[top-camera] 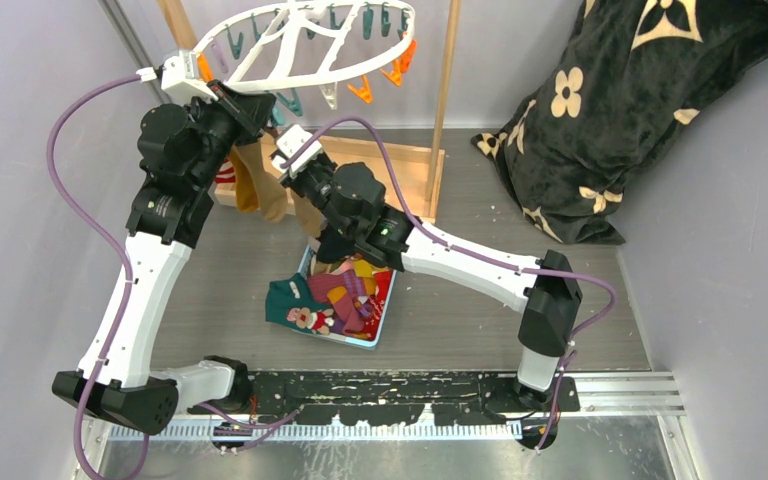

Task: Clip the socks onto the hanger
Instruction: Clamp the sock onto the hanger, then adjust the sock on the hanger.

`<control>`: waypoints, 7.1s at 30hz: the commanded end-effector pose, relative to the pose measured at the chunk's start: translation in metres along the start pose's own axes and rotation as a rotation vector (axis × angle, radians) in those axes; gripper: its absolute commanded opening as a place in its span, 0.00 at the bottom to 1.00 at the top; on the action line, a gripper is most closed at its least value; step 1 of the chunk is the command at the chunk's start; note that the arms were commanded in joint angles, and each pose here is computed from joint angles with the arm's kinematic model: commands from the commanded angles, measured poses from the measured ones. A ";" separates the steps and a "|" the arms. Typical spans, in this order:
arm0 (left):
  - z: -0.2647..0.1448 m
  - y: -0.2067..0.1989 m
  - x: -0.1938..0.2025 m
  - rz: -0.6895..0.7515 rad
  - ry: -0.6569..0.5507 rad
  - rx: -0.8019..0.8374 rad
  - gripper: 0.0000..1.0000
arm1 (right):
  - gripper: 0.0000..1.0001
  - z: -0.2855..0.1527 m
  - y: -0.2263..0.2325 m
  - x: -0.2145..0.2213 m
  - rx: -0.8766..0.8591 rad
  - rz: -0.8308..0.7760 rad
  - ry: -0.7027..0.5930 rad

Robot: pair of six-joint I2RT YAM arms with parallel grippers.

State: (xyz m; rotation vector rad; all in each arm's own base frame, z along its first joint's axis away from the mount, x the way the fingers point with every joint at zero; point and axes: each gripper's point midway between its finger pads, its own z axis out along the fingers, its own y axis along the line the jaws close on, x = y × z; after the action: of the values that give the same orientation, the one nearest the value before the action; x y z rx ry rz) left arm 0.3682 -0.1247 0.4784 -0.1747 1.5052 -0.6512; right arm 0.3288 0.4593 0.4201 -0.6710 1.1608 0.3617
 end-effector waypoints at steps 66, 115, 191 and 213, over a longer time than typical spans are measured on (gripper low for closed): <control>-0.014 -0.012 -0.031 0.023 -0.097 0.030 0.00 | 0.01 -0.001 -0.029 -0.047 0.118 0.043 -0.108; -0.012 -0.011 -0.035 0.014 -0.112 0.012 0.00 | 0.01 -0.002 -0.014 -0.031 0.108 0.002 -0.083; -0.023 -0.001 -0.048 0.051 -0.129 -0.057 0.30 | 0.58 -0.042 -0.133 -0.008 0.001 0.483 -0.024; -0.033 -0.021 -0.010 0.063 0.035 0.089 0.41 | 0.56 0.001 -0.107 0.040 -0.160 0.448 -0.014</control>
State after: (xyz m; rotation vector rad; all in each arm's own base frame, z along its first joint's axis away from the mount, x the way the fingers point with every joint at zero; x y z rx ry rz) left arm 0.3471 -0.1277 0.4726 -0.1095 1.5732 -0.6634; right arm 0.4153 0.3590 0.3692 -0.4709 1.4303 0.7659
